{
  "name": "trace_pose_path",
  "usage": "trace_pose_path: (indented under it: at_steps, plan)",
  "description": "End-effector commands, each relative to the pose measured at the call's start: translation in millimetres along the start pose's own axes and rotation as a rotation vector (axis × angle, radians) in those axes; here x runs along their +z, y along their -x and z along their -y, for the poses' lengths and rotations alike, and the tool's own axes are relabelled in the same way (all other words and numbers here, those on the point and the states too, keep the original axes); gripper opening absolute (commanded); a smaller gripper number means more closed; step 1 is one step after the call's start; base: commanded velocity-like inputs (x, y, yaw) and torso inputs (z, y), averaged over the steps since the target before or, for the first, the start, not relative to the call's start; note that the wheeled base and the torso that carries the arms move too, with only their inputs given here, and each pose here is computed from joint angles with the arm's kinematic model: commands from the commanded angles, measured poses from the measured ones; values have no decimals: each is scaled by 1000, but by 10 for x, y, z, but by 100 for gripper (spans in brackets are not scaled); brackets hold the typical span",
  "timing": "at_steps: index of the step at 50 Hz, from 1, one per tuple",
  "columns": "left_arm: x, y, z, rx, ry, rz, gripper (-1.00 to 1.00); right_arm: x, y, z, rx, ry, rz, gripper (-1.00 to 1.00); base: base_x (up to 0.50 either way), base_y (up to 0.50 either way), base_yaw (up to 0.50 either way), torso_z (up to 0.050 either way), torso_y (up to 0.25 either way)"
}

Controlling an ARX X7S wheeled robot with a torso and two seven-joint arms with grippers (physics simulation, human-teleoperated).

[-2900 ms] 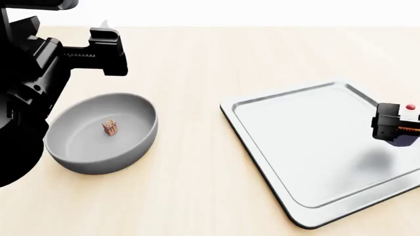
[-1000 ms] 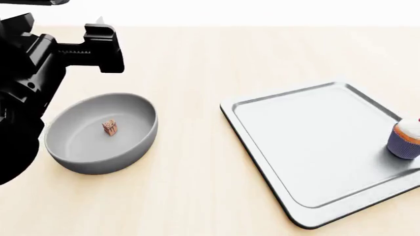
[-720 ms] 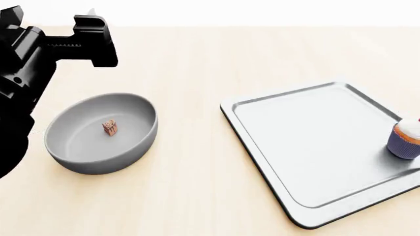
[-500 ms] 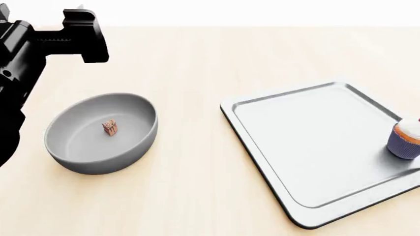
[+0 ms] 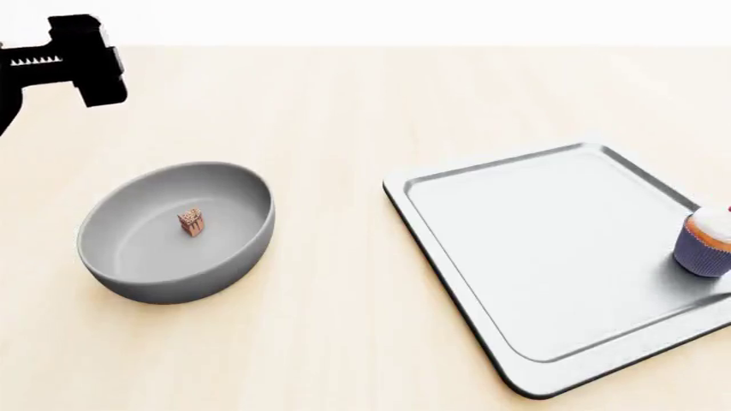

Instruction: Pick up the bowl with cake and place it on the tray. Pick up the cupcake and place it on the tray.

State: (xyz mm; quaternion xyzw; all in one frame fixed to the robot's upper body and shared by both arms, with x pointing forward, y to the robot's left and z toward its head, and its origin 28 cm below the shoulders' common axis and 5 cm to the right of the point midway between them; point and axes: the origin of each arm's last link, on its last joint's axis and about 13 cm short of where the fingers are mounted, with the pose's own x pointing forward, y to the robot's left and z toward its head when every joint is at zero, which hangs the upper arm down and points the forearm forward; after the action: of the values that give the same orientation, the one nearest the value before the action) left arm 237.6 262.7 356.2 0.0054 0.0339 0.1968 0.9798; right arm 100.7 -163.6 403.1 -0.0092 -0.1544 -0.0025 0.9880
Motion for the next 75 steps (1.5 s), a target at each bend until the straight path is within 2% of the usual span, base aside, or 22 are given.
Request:
trace_pose_path:
  at_steps: [1, 6, 11, 21, 32, 46, 54, 75]
  plan:
    - [-11, -142, -14, 100, -48, -130, 100, -7, 9, -23, 9, -3, 5, 100, 0, 0, 0, 0, 0]
    - [-40, -159, 1, 128, -114, -238, 100, -15, 0, -30, 13, -4, 3, 100, 0, 0, 0, 0, 0]
    - [-62, -167, 13, 126, -125, -333, 100, -25, -9, -37, 18, -7, 1, 100, 0, 0, 0, 0, 0]
    - [-104, -175, 35, 69, -110, -479, 100, -39, -21, -45, 23, -13, -3, 100, 0, 0, 0, 0, 0]
    - [-160, -199, 45, 60, -101, -612, 100, -38, -20, -49, 26, -15, -1, 100, 0, 0, 0, 0, 0]
    - [-191, -234, 51, 41, -68, -724, 100, -40, -35, -51, 29, -14, 0, 100, 0, 0, 0, 0, 0]
    - [-202, -270, 41, 51, -50, -752, 100, -45, -34, -55, 30, -14, -2, 100, 0, 0, 0, 0, 0]
    - [-409, -549, 104, 107, -54, -858, 100, -63, -52, -66, 39, -17, -6, 100, 0, 0, 0, 0, 0]
